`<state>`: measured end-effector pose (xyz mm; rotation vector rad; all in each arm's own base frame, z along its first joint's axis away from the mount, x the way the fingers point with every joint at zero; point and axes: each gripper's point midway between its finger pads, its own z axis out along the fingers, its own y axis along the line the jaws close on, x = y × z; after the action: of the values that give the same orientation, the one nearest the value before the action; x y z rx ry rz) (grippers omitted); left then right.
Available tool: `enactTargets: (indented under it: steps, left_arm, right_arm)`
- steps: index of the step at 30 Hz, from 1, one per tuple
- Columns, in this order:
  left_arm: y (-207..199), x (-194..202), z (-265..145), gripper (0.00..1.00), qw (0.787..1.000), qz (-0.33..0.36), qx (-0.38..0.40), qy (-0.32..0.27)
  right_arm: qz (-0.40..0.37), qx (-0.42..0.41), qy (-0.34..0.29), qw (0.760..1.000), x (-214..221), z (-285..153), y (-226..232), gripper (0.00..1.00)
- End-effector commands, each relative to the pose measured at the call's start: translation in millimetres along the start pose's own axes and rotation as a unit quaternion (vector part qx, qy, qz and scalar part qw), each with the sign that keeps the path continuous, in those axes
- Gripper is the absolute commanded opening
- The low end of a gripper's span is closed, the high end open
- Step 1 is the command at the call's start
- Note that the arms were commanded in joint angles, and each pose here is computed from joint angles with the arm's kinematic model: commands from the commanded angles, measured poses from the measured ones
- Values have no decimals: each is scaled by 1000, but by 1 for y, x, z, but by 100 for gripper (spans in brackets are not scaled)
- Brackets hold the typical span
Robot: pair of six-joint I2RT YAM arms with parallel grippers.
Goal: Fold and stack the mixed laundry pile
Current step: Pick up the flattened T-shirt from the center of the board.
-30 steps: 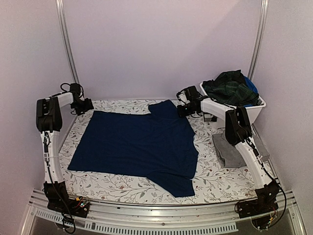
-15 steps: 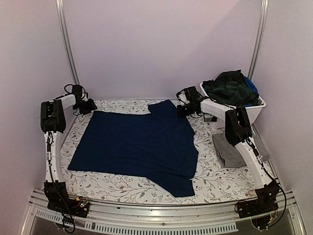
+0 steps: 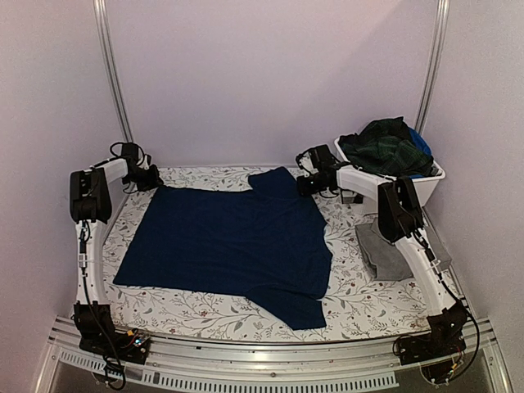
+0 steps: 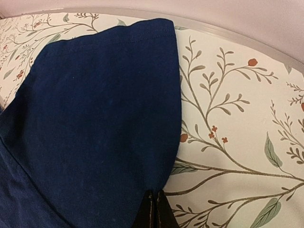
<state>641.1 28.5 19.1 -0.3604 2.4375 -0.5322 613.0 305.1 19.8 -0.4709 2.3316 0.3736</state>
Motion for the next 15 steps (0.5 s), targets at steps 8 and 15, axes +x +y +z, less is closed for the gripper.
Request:
enactTargets:
  steps: [8, 15]
  left_arm:
    - [-13, -17, -18, 0, 999, 10, 9, -31]
    - [-20, -24, -46, 0, 997, 27, -4, -68]
  right_arm:
    - [9, 8, -9, 1000, -18, -29, -3, 0]
    - [9, -5, -52, 999, -52, -64, 6, 0]
